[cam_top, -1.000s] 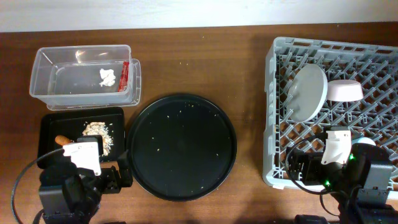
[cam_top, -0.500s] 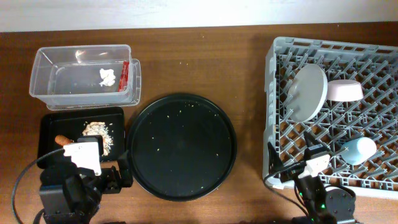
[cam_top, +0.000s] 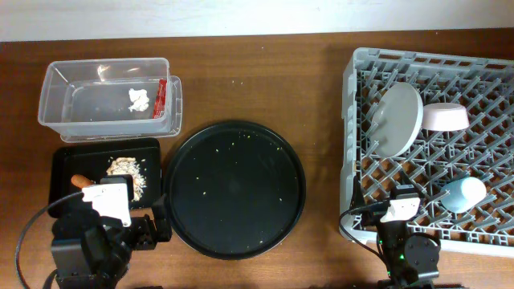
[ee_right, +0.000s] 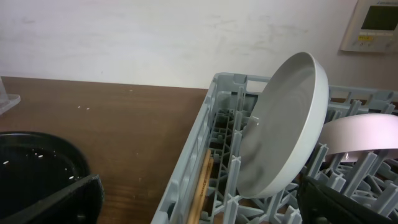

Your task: Sort waste into correct bins and load items into the dishwasher rack

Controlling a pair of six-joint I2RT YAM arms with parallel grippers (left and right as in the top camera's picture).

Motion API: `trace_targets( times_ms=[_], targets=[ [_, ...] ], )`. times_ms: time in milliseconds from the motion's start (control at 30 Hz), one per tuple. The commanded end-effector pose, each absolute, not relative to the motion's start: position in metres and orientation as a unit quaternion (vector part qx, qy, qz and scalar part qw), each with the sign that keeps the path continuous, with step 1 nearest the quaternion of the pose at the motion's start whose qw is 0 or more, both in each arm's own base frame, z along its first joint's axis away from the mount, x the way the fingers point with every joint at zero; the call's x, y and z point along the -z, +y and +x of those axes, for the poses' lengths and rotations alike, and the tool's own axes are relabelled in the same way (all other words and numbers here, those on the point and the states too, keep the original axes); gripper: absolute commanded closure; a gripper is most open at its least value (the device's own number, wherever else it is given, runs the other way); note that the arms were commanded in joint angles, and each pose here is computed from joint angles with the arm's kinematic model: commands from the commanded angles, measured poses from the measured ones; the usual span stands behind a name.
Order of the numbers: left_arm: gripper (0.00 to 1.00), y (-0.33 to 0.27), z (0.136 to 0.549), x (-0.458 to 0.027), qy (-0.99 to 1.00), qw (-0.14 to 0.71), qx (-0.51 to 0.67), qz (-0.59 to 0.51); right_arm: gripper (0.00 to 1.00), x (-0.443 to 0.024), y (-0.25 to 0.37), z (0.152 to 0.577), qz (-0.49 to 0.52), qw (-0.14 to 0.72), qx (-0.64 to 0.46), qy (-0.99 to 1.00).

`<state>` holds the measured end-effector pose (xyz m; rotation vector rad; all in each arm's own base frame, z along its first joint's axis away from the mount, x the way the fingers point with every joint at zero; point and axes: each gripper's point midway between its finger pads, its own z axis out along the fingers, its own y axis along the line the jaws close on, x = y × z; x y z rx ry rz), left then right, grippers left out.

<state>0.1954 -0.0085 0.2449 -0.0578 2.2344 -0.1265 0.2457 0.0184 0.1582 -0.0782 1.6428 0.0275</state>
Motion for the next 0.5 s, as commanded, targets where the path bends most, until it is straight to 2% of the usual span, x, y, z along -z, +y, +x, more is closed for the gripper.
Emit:
trace_targets(
  times_ms=[0,367,467],
  targets=[
    [0.01,-0.007,0.195,-0.245,0.897,0.438,0.045,-0.020,0.02,-0.156,0.016,0.245,-0.029,0.680,-0.004,0.733],
    [0.01,-0.007,0.194,-0.246,0.896,0.441,0.045,-0.021,0.02,-0.156,0.016,0.245,-0.029,0.680,-0.004,0.733],
    [0.01,0.005,0.189,-0.240,0.889,0.456,0.011,-0.032,0.02,-0.156,0.016,0.245,-0.029,0.680,-0.004,0.733]
  ],
)
